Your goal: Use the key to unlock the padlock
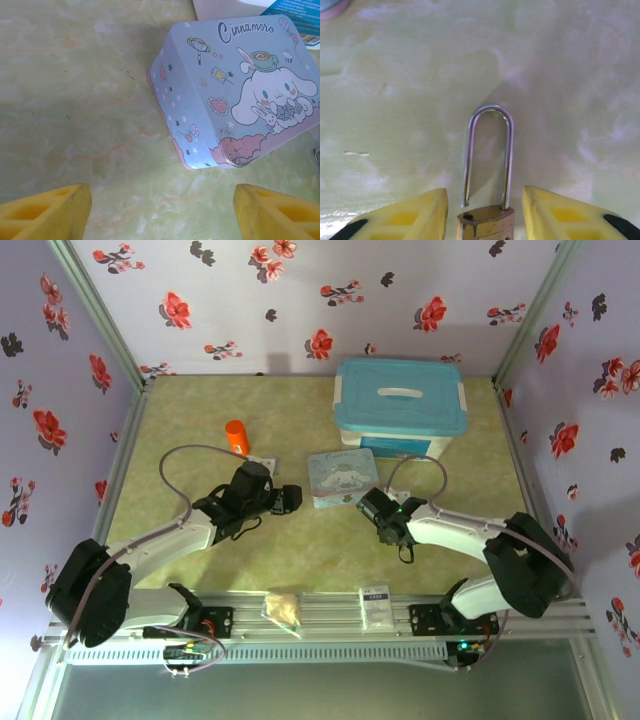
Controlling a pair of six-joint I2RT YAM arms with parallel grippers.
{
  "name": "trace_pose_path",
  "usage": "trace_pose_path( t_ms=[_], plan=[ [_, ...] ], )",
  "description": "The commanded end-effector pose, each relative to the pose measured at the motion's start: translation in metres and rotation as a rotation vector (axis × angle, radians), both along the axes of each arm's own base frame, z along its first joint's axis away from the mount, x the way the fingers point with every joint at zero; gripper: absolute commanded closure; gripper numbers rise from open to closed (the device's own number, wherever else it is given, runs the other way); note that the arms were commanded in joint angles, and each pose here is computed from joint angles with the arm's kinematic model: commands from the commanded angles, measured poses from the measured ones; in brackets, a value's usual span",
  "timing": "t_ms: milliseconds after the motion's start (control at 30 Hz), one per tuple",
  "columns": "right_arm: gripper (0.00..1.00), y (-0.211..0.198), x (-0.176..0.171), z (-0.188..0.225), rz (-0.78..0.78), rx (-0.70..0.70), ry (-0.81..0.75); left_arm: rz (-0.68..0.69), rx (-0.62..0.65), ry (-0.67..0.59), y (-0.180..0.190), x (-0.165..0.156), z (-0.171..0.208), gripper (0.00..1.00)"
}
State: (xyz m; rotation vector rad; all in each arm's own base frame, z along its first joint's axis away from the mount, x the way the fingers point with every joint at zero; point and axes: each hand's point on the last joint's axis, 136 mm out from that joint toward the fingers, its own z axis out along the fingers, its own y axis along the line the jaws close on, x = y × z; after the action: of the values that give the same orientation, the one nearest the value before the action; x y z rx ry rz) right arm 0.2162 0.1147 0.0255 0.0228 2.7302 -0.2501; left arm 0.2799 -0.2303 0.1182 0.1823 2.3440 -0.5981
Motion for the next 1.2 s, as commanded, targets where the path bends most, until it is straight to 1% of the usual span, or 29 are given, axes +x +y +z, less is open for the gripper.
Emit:
trace_pose_path(
  t_ms=[0, 67, 167, 200, 233, 267, 367, 433, 500, 533, 600, 667, 733, 767, 833, 867, 900, 933, 967, 1000, 1033, 1100, 1167],
  plan=[
    [0.53, -0.009, 0.004, 0.016, -0.004, -0.039, -0.04, 0.022, 0.041, -0.048, 0.012, 0.007, 0.014, 0.24],
    [0.44, -0.011, 0.013, 0.034, 0.001, -0.057, -0.091, 0.053, 0.063, -0.082, 0.023, 0.01, 0.023, 0.24],
    [0.31, -0.013, 0.033, 0.077, -0.001, -0.05, -0.244, 0.138, 0.14, -0.18, 0.053, 0.016, 0.043, 0.22],
    [0.23, -0.015, 0.041, 0.092, -0.009, -0.043, -0.305, 0.188, 0.18, -0.228, 0.069, 0.019, 0.051, 0.21],
    [0.09, -0.019, 0.049, 0.104, -0.016, -0.038, -0.355, 0.241, 0.206, -0.27, 0.084, 0.022, 0.058, 0.16],
    [0.01, -0.026, 0.058, 0.116, -0.031, -0.033, -0.416, 0.306, 0.235, -0.322, 0.102, 0.026, 0.065, 0.11],
    [0.01, -0.06, 0.082, 0.139, -0.117, -0.018, -0.536, 0.449, 0.317, -0.491, 0.144, 0.035, 0.075, 0.01],
    [0.01, -0.093, 0.092, 0.148, -0.21, -0.015, -0.598, 0.501, 0.398, -0.589, 0.165, 0.04, 0.078, 0.0],
    [0.01, -0.127, 0.096, 0.149, -0.309, -0.032, -0.65, 0.559, 0.483, -0.618, 0.184, 0.047, 0.072, 0.0],
    [0.01, -0.142, 0.098, 0.144, -0.334, -0.032, -0.665, 0.564, 0.561, -0.608, 0.194, 0.051, 0.066, 0.0],
    [0.01, -0.16, 0.102, 0.134, -0.359, -0.037, -0.71, 0.597, 0.636, -0.581, 0.21, 0.058, 0.063, 0.0],
    [0.01, -0.171, 0.107, 0.12, -0.353, -0.057, -0.762, 0.626, 0.624, -0.567, 0.226, 0.067, 0.05, 0.0],
    [0.01, -0.172, 0.115, 0.109, -0.318, -0.07, -0.824, 0.656, 0.574, -0.503, 0.247, 0.077, 0.025, 0.0],
    [0.01, -0.172, 0.119, 0.106, -0.316, -0.06, -0.855, 0.655, 0.561, -0.48, 0.251, 0.081, 0.017, 0.0],
    [0.01, -0.168, 0.129, 0.096, -0.293, -0.033, -0.882, 0.658, 0.546, -0.473, 0.257, 0.09, 0.009, 0.0],
    [0.01, -0.167, 0.135, 0.097, -0.281, -0.031, -0.894, 0.65, 0.527, -0.488, 0.258, 0.095, 0.01, 0.0],
    [0.01, -0.164, 0.141, 0.096, -0.265, -0.021, -0.888, 0.626, 0.503, -0.515, 0.258, 0.1, 0.01, 0.0],
    [0.01, -0.161, 0.148, 0.097, -0.246, -0.024, -0.898, 0.646, 0.477, -0.525, 0.265, 0.102, 0.007, 0.0],
    [0.01, -0.159, 0.153, 0.096, -0.226, -0.024, -0.911, 0.671, 0.432, -0.491, 0.273, 0.103, -0.003, 0.0],
    [0.01, -0.158, 0.159, 0.09, -0.217, -0.022, -0.894, 0.66, 0.384, -0.491, 0.277, 0.105, -0.012, 0.0],
    [0.01, -0.157, 0.164, 0.081, -0.217, -0.022, -0.859, 0.641, 0.366, -0.502, 0.274, 0.106, -0.017, 0.01],
    [0.01, -0.148, 0.173, 0.074, -0.166, -0.004, -0.849, 0.638, 0.371, -0.51, 0.273, 0.104, -0.017, 0.0],
    [0.01, -0.151, 0.174, 0.07, -0.17, 0.013, -0.823, 0.652, 0.377, -0.508, 0.276, 0.104, -0.018, 0.0]
  ],
)
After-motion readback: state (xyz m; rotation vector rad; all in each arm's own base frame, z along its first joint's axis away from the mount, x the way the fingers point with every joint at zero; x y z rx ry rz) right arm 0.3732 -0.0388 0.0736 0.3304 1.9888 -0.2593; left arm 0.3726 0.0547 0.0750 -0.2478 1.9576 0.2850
